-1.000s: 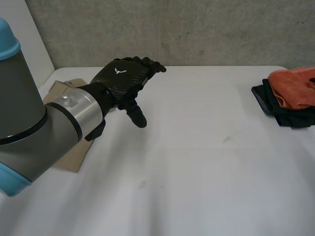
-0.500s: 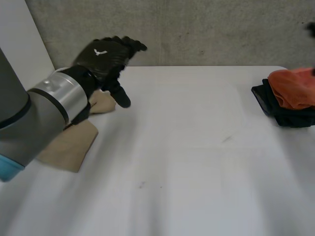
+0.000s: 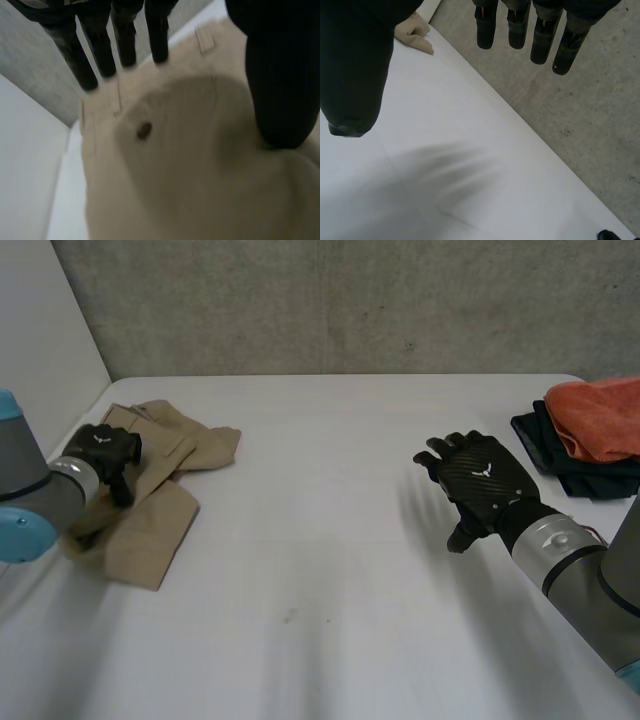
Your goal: Fold the laundry.
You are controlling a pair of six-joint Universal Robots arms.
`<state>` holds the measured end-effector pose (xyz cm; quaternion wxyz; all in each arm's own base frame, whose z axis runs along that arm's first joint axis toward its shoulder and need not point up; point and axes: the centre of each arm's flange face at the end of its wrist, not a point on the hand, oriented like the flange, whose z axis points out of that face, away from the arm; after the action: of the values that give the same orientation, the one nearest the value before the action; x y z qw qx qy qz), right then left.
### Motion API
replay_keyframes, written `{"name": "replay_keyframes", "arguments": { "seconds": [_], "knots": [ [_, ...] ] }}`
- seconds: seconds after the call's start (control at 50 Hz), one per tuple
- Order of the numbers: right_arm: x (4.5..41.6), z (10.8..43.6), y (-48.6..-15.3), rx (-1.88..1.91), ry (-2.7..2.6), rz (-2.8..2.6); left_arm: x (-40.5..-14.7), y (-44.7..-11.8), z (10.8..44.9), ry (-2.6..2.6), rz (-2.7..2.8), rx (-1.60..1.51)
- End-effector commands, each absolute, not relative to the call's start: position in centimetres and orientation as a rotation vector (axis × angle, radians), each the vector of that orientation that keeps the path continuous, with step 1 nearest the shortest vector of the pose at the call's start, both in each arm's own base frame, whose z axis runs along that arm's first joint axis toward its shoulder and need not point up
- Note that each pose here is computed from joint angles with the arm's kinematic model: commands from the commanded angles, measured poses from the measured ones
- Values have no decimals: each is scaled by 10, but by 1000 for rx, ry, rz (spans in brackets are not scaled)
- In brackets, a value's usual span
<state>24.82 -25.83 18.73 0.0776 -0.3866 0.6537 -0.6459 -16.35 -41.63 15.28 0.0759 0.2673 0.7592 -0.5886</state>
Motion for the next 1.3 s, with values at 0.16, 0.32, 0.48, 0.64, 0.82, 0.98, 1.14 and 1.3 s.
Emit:
{"name": "replay_keyframes", "arguments": {
  "seconds": [0.16, 0.32, 0.48, 0.64, 0.82, 0.98, 1.14, 1.3],
  "knots": [
    [241, 190, -262, -1131, 1987, -1959, -229, -392, 219, 2100, -2152, 654],
    [219, 210, -280, -1014, 2048, -2094, -330, -284, 238, 2291, -2448, 901],
    [201, 223, -293, -904, 2130, -2207, -408, -173, 160, 2589, -2264, 1563],
    [200, 226, -296, -903, 2121, -2225, -402, -174, 194, 2511, -2387, 1527],
    [217, 239, -296, -999, 2001, -2178, -336, -245, 259, 2302, -2570, 1016],
    [264, 220, -297, -1126, 1980, -1815, -299, -295, 255, 2255, -2496, 852],
    [297, 198, -329, -1132, 2015, -1737, -281, -357, 197, 2243, -2209, 922],
    [311, 164, -348, -1142, 2080, -1739, -282, -363, 158, 2444, -1955, 995]
  ]
}}
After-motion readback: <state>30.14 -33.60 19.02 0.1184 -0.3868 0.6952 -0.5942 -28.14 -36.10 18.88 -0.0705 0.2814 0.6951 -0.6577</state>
